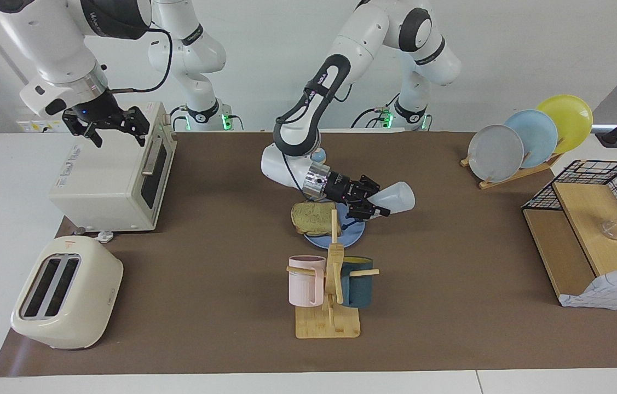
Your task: Put bread on plate and add seasoning
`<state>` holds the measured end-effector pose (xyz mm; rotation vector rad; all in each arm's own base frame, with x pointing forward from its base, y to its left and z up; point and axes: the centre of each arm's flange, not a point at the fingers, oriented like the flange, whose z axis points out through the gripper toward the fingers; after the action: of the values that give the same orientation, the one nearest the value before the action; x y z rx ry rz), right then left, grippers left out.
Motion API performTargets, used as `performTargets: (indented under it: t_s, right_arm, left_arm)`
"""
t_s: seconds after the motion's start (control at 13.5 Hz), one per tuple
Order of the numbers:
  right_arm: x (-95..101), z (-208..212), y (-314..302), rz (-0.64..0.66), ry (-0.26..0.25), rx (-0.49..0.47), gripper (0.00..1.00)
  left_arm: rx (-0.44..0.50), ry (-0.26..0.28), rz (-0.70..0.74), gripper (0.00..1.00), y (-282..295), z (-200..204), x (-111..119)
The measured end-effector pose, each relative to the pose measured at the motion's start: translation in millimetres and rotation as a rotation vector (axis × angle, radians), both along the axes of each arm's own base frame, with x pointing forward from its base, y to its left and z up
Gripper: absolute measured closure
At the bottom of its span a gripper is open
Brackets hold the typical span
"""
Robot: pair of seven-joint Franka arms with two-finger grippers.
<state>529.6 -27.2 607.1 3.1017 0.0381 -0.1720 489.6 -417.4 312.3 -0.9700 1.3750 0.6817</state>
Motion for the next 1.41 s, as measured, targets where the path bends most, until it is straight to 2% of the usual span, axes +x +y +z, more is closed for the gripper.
performTargets:
  t_s: [0.3,0.52,0.96,1.04,1.18,1.41]
  right_arm:
    - [0.0,0.0,0.0,0.000,0.000,0.000,0.00]
    - [0.0,0.0,0.0,0.000,0.000,0.000,0.00]
    - [0.0,0.0,0.0,0.000,0.000,0.000,0.00]
    - [0.0,0.0,0.0,0.000,0.000,0.000,0.00]
    - [0.0,0.0,0.0,0.000,0.000,0.000,0.00]
    - [0.0,0.0,0.0,0.000,0.000,0.000,0.00]
  left_arm:
    - [0.023,-0.025,-0.006,0.59,5.7,4.8,8.0]
    - [0.034,-0.029,-0.009,0.59,-3.3,5.9,-3.0]
    - [0.058,-0.031,-0.050,0.59,-61.7,10.2,-81.8]
    - [0.063,-0.034,-0.055,0.59,-66.1,11.0,-88.8]
    - [0.065,-0.038,-0.054,0.59,-66.4,11.9,-89.6]
    - [0.062,-0.040,-0.013,0.59,-45.4,12.7,-62.4]
